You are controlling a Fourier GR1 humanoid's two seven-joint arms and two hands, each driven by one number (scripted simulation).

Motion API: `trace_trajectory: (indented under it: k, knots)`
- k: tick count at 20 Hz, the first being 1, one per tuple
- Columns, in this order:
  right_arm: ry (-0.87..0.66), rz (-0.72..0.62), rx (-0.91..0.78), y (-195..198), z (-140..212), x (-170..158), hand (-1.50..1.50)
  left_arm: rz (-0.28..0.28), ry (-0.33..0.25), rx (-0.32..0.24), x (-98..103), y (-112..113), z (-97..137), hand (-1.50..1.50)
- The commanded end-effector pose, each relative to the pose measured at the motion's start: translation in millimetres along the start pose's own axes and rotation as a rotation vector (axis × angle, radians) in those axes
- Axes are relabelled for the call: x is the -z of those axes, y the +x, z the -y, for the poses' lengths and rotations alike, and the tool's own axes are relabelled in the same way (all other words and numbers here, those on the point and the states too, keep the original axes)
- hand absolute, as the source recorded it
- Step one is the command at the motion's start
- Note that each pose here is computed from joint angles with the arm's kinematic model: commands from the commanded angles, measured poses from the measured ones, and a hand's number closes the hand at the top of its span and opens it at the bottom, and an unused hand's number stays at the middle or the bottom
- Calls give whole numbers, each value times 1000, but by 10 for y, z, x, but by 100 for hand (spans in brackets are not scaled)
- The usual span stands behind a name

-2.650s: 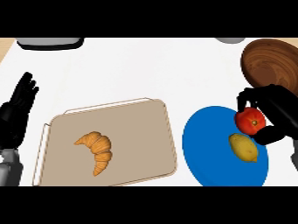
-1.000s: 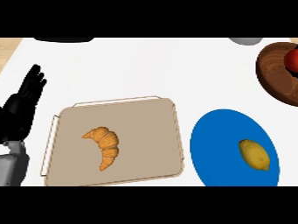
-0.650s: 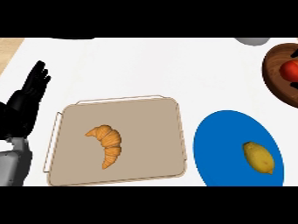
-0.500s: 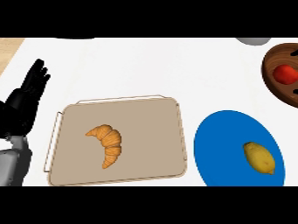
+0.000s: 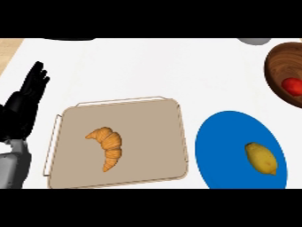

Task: Pick the tomato from the plate and place it in the bowl

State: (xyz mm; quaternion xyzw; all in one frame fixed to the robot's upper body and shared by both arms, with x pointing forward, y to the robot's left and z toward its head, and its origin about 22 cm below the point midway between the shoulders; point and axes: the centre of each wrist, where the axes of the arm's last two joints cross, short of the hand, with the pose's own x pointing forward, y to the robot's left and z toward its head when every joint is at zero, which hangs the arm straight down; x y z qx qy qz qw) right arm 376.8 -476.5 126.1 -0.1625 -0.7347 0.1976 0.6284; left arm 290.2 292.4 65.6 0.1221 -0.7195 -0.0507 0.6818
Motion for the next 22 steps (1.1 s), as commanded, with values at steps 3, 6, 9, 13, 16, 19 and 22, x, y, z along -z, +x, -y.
trace_trajectory:
  k: [3,6,9,13,16,19,22]
  knots:
    - [-99,15,279,-23,401,-291,-150,2,-12,-4,-44,-37,-32,0]
    - [-62,-31,263,-37,726,-590,-150,21,23,-3,50,116,33,0]
    - [-75,-28,276,-84,839,-763,-150,-5,9,-10,5,-48,20,0]
    - [-75,-40,323,-56,969,-876,-150,9,4,-13,-33,-19,82,0]
    - [-21,-45,387,-120,947,-932,-150,3,29,-13,14,-22,-74,0]
    - [-36,-5,408,-76,994,-929,-150,6,18,-19,-6,-16,38,0]
    - [-35,13,445,-11,1131,-1021,-150,0,23,-13,-16,-4,-68,0]
